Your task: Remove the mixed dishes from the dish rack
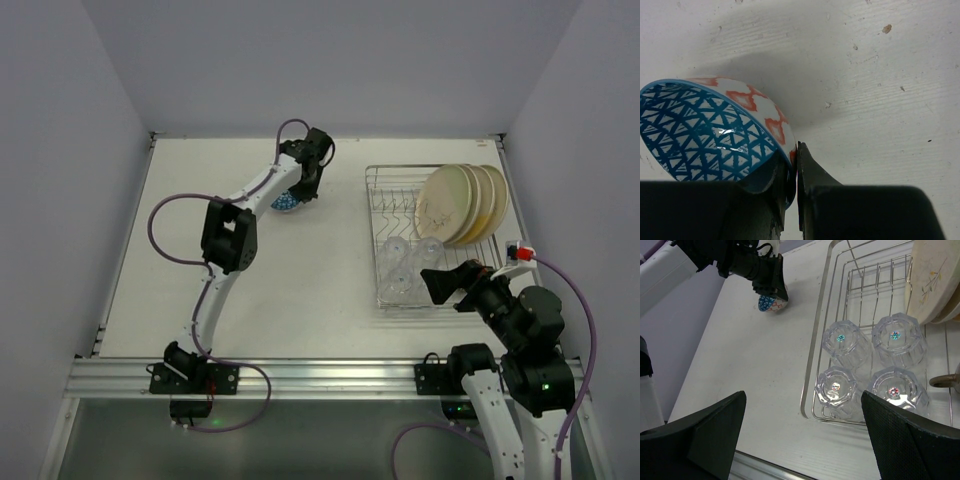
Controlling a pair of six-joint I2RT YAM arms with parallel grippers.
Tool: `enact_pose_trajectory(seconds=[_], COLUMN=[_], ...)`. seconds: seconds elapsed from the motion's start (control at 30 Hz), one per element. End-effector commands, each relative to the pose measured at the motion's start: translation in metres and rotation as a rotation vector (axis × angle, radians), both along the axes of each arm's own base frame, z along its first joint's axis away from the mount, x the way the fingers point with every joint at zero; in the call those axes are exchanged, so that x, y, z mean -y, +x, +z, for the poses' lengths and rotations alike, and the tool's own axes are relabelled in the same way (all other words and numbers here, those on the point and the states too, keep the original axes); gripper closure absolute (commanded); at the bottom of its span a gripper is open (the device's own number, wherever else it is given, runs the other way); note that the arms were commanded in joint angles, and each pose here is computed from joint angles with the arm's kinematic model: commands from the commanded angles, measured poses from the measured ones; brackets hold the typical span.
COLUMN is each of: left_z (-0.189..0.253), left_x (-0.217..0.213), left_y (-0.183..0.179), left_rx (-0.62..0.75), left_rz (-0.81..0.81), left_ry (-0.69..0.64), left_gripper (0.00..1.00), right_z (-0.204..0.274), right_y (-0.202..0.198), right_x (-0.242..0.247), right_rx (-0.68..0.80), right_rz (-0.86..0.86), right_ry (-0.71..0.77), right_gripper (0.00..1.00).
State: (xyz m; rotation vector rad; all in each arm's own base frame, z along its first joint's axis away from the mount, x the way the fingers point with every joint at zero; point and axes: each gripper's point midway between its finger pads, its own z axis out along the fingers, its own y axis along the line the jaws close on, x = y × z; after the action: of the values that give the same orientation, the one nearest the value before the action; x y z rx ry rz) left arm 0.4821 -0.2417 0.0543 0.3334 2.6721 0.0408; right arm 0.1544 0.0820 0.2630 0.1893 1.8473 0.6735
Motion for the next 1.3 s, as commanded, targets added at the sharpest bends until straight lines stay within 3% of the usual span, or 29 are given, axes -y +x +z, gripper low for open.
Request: enact_pose_trajectory(seconds=[0.0, 0.1, 0.2, 0.27, 0.3, 0.57, 0.67, 0.7, 0.87, 0.9, 0.93, 1.0, 1.1, 1.13, 1.27], left_z=[0.015, 0.01, 0.008, 0.009, 0.01, 0.084, 0.129, 0.14, 0.223, 0.263, 0.245, 0.259, 0.282, 0.259, 0.235], left_x=[-0.011, -0.01, -0.006, -0.004, -0.004, 0.009, 0.011, 0.012, -0.017, -0.031, -0.042, -0.063, -0.105, -0.112, -0.134], left_y=[0.008, 0.007, 0.006, 0.006, 0.006, 0.01, 0.004, 0.001, -0.037, -0.056, -0.068, -0.085, -0.137, -0.148, -0.188], left_rx=[0.031, 0.025, 0.022, 0.024, 0.026, 0.178, 0.266, 0.289, 0.489, 0.572, 0.551, 0.618, 0.716, 0.683, 0.643], left_rz=[-0.022, -0.029, -0.04, -0.042, -0.041, -0.024, -0.012, -0.01, 0.106, 0.133, 0.162, 0.25, 0.319, 0.322, 0.306], left_ry=[0.047, 0.056, 0.048, 0.043, 0.039, -0.095, -0.147, -0.162, -0.275, -0.324, -0.305, -0.328, -0.38, -0.35, -0.325], left_gripper=[1.0, 1.0, 0.88, 0.75, 0.6, 0.34, 0.15, 0.0, 0.0, 0.0, 0.0, 0.0, 0.0, 0.0, 0.0], right_z=[0.004, 0.003, 0.002, 0.002, 0.002, 0.001, 0.001, 0.001, 0.004, 0.001, 0.002, 0.013, 0.027, 0.032, 0.054], right_y=[-0.002, -0.001, 0.001, 0.002, 0.003, 0.005, 0.007, 0.009, 0.023, 0.03, 0.031, 0.037, 0.044, 0.046, 0.051], right_x=[-0.001, -0.001, -0.002, -0.002, -0.002, 0.0, 0.001, 0.002, 0.015, 0.023, 0.026, 0.038, 0.053, 0.063, 0.091], right_rx=[0.022, 0.018, 0.013, 0.011, 0.011, 0.003, 0.001, -0.008, -0.045, -0.071, -0.08, -0.064, -0.049, -0.028, 0.048], right_rz=[0.011, 0.012, 0.013, 0.013, 0.012, 0.002, -0.009, -0.014, -0.088, -0.131, -0.148, -0.213, -0.304, -0.357, -0.481], right_ry=[-0.006, -0.004, -0.002, -0.002, 0.0, -0.002, -0.004, -0.006, -0.049, -0.075, -0.087, -0.111, -0.128, -0.147, -0.246], right_gripper=[0.01, 0.01, 0.01, 0.01, 0.01, 0.01, 0.01, 0.01, 0.01, 0.01, 0.01, 0.01, 0.01, 0.01, 0.01])
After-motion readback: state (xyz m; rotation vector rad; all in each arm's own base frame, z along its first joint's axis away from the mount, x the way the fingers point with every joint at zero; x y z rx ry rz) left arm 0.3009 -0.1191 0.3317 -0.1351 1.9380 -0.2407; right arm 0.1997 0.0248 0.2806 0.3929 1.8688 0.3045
